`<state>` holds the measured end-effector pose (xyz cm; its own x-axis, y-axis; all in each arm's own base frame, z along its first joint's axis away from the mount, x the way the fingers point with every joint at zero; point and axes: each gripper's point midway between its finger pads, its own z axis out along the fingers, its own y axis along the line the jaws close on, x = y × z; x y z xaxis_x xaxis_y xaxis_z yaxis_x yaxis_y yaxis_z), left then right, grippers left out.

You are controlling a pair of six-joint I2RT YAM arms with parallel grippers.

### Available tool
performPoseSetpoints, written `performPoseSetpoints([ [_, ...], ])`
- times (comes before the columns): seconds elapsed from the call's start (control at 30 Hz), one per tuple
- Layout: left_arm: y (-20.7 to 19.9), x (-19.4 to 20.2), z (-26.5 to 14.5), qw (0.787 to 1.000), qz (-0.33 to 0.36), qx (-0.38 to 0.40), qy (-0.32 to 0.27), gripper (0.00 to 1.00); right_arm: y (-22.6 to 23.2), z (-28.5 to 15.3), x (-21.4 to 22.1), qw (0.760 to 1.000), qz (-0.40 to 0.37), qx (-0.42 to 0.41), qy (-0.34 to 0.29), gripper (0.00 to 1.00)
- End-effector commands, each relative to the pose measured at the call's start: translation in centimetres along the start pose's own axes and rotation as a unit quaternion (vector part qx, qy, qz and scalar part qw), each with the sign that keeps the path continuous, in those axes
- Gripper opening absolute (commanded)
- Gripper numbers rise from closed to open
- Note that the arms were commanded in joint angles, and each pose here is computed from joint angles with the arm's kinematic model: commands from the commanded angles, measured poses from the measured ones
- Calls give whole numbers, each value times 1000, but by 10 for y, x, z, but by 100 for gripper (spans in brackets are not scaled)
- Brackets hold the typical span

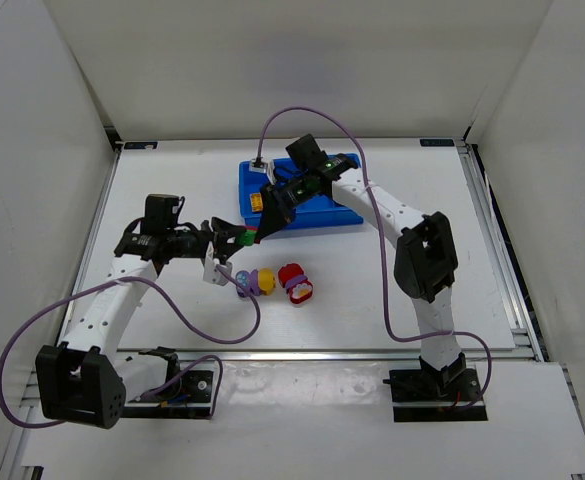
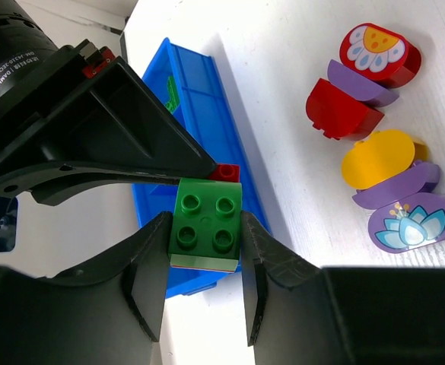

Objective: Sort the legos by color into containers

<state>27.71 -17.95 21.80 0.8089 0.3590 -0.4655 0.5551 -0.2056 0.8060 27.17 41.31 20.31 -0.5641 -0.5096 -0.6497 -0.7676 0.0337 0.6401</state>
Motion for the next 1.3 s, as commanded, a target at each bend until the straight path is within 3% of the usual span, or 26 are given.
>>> performPoseSetpoints([
  [0.0, 19, -30, 2, 998, 27, -16, -46, 23, 4, 5, -13, 1000, -19, -2, -9, 3],
  [0.53, 5, -94, 5, 994, 1, -7, -108, 14, -18, 21, 7, 999, 22, 21, 13, 2],
  [0.97, 2, -102, 1, 994, -20, -9, -108, 11, -22, 20, 33, 998, 20, 33, 40, 4],
  [1.0, 2, -103, 0, 994, -24, -9, -108, 11, -24, 18, 34, 998, 19, 40, 40, 8],
  [1.03, 2, -103, -1, 994, -26, -10, -107, 11, -21, 15, 34, 998, 13, 45, 39, 25],
  [1.13, 3, -105, -3, 993, -47, -12, -104, 11, -24, 7, 39, 997, 14, 71, 38, 53],
  [1.27, 3, -111, -9, 992, -80, -16, -100, 11, -27, -8, 38, 996, 13, 90, 19, 70],
])
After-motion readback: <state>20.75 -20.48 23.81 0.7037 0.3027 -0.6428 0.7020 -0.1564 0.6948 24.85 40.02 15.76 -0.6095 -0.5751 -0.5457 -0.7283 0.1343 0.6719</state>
